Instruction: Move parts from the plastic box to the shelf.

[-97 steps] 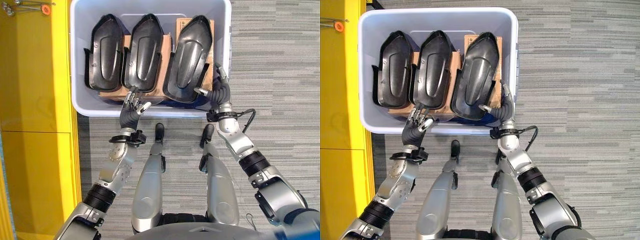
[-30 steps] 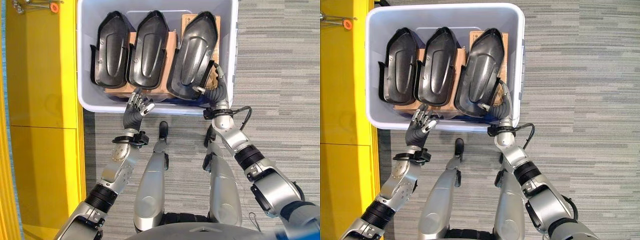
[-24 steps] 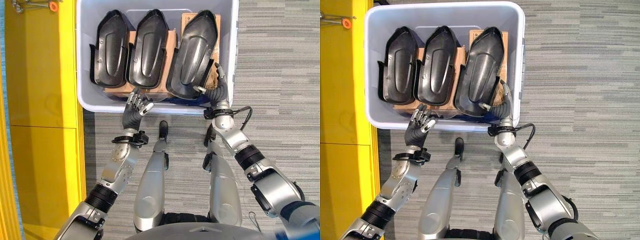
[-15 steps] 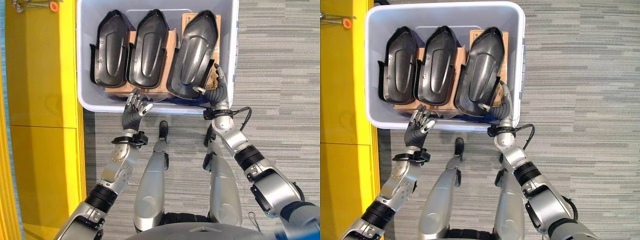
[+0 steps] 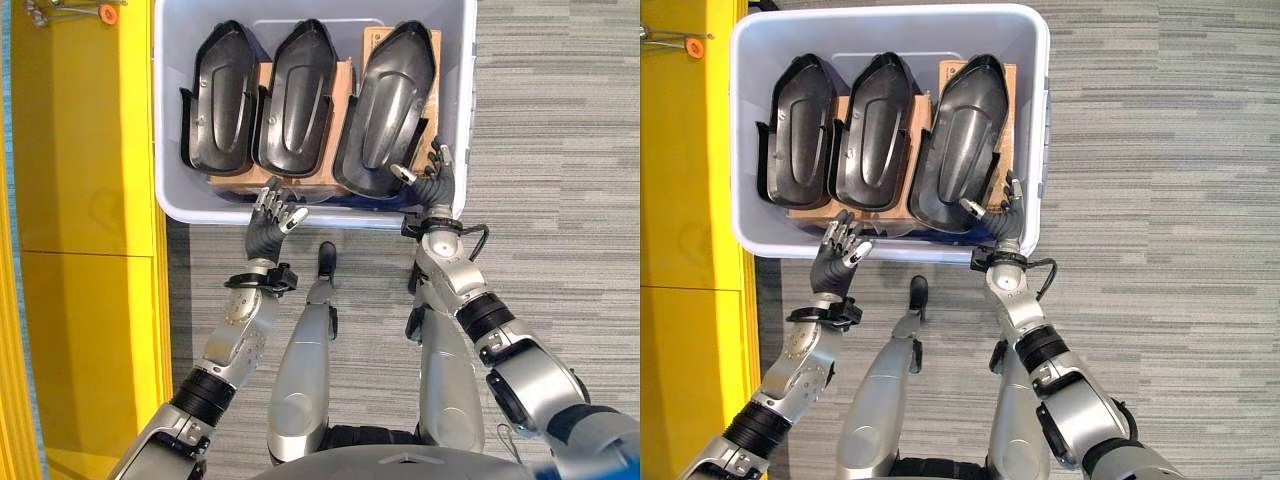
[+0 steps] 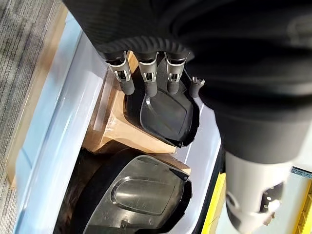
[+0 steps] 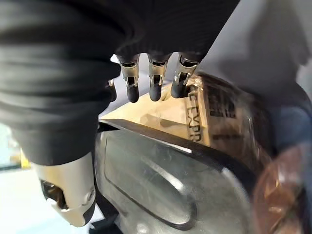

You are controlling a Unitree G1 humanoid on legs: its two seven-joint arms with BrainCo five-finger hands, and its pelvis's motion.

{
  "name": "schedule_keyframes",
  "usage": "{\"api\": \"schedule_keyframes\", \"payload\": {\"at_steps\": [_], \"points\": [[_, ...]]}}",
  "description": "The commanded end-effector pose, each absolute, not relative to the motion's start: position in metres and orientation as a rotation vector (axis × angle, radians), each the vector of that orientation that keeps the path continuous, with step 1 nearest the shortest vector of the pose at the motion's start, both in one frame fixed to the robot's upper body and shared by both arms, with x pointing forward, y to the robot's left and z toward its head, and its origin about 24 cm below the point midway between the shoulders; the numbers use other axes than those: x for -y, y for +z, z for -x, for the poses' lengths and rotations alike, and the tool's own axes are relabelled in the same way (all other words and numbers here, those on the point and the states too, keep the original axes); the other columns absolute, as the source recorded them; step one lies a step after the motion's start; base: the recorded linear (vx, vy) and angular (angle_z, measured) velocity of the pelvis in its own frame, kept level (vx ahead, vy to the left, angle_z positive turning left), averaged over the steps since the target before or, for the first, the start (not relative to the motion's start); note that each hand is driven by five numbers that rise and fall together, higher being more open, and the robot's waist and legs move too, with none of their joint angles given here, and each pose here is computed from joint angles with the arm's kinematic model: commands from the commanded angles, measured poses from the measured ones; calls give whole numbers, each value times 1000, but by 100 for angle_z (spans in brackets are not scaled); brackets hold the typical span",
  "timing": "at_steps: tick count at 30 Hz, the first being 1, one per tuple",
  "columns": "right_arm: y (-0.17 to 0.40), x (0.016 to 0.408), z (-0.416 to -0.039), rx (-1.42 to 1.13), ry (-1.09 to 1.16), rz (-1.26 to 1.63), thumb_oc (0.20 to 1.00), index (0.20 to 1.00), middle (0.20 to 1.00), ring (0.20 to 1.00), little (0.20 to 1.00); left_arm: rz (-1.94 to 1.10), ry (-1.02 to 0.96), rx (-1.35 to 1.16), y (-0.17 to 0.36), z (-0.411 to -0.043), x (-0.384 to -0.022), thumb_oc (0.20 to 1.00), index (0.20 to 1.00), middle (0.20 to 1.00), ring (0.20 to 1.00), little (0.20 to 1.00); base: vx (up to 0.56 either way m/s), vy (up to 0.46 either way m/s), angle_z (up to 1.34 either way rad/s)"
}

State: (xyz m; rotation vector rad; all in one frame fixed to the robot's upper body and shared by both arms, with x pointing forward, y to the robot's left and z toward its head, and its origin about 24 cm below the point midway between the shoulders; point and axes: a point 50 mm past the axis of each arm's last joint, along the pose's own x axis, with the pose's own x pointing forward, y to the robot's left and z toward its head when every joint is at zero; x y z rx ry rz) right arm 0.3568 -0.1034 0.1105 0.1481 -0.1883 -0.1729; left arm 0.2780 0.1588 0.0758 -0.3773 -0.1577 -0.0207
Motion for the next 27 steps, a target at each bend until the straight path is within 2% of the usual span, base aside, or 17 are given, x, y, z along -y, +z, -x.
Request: {"api": "schedule_keyframes", "payload": {"at_steps": [1,17,27], "points": [[125,95,-356,256,-144,-246,1000,1000,1000,1000,1000,384,-35,214,84,-274,-157,1000,1000,1000,1000,1000,0,0,0],[132,101,-370,267,-238,-58,1000,1000,1000,1000,1000,358,-53,232,89,-274,-155,1000,1000,1000,1000,1000,1,0,1],[133,106,-381,222,-302,-35,1000,1000,1000,1000,1000,344,-61,233,90,-274,-154,1000,1000,1000,1000,1000,13,12,3]]}}
